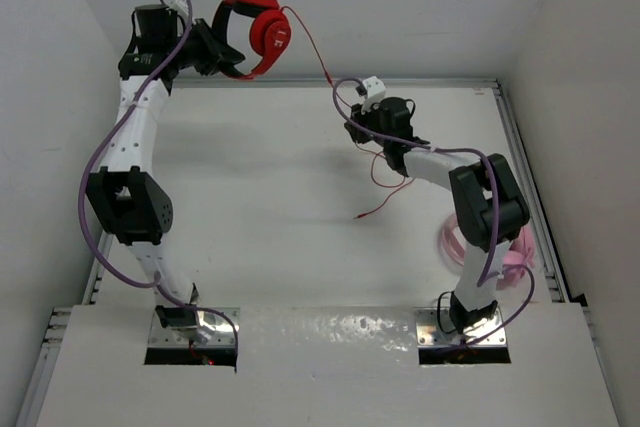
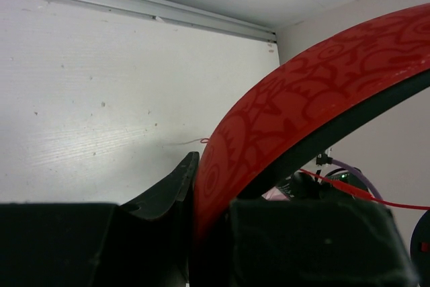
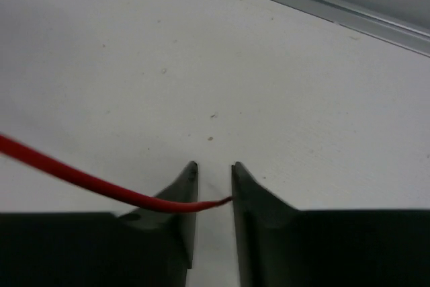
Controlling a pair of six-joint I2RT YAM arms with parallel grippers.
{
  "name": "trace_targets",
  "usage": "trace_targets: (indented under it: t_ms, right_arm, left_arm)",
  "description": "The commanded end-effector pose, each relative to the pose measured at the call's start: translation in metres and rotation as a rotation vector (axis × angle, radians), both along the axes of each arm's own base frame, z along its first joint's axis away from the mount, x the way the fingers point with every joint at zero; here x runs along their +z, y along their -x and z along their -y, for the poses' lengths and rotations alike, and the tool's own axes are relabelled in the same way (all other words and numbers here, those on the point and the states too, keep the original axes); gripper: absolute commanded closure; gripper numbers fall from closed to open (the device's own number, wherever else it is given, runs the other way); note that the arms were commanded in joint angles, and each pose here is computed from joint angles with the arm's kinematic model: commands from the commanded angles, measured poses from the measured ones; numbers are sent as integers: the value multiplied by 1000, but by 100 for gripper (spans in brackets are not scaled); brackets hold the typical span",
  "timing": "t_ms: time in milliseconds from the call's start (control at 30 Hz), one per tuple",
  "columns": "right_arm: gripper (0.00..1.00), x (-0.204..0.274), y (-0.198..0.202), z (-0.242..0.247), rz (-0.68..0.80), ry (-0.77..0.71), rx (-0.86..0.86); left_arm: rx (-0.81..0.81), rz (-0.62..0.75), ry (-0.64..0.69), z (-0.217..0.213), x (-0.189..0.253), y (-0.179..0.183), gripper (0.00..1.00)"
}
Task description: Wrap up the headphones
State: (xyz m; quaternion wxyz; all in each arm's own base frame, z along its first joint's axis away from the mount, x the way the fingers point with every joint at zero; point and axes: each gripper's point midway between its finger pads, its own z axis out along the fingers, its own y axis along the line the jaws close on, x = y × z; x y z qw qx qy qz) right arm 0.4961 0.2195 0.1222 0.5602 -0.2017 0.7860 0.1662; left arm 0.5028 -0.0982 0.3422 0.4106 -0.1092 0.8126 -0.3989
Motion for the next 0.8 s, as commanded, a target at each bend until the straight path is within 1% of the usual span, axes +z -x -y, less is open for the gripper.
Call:
trace_targets:
  t_ms: [0, 33, 67, 100, 133, 167, 200, 233, 267, 300, 333, 367, 400, 433, 467, 500, 533, 567, 600, 633, 667, 700, 767]
  right_arm:
    - [79, 38, -16, -17, 90, -188, -25]
    - [96, 39, -16, -20, 80, -210, -29]
    - [100, 38, -12, -25, 41, -253, -34]
    - [100, 36, -7, -31, 17, -257, -22]
    - [100, 36, 4, -53, 6, -230, 8]
    - [100, 16, 19, -61, -72, -153, 5]
    - [100, 12, 25, -68, -78, -88, -15]
    - [100, -5, 53, -104, -134, 25, 77]
    - [100, -17, 67, -118, -175, 84, 108]
    - [100, -1, 67, -141, -167, 97, 138]
    - [100, -21, 101, -160, -267, 178, 194]
    - [100, -27, 113, -173, -304, 209, 221]
    - [100, -24, 122, -203, -302, 226, 252]
    - [100, -33, 136, -203, -364, 281, 251]
    - [100, -34, 145, -211, -379, 310, 266]
    - [100, -19, 154, -236, -351, 312, 300]
    - [100, -18, 160, -230, -365, 381, 288]
    - [100, 9, 159, -243, -320, 367, 299]
    - [100, 18, 169, -251, -306, 382, 323]
    - [100, 22, 177, -247, -322, 420, 345]
    - [100, 35, 180, -249, -313, 415, 359]
    - [100, 59, 187, -250, -300, 395, 386]
    - [100, 84, 192, -247, -283, 367, 403]
  left_arm:
    - [-2, 121, 33, -4, 41, -6, 100]
    - [9, 121, 40, -7, 43, -7, 100]
    - [16, 118, 45, -9, 42, -9, 100]
    - [16, 105, 55, -9, 38, -12, 100]
    - [22, 98, 73, -12, 39, -13, 100]
    - [13, 96, 88, -11, 37, -14, 100]
    - [10, 86, 97, -10, 34, -15, 100]
    - [6, 71, 113, -9, 30, -16, 100]
    - [5, 64, 119, -9, 28, -16, 100]
    - [4, 55, 129, -8, 26, -16, 100]
    - [3, 45, 130, -8, 23, -16, 100]
    - [9, 29, 132, -9, 17, -16, 100]
    - [11, 24, 124, -9, 14, -16, 100]
    - [18, 8, 115, -11, 8, -15, 100]
    - [40, 0, 97, -15, 4, -15, 100]
    - [41, 8, 59, -17, -1, -15, 100]
    - [79, -14, 20, -24, -10, -16, 100]
    - [96, -16, -17, -29, -16, -16, 100]
    - [88, -3, -82, -34, -24, -16, 100]
    - [114, -19, -136, -40, -32, -14, 100]
    - [117, -15, -181, -43, -38, -13, 100]
    - [114, 2, -268, -48, -47, -9, 100]
    - [108, 17, -357, -52, -56, -7, 100]
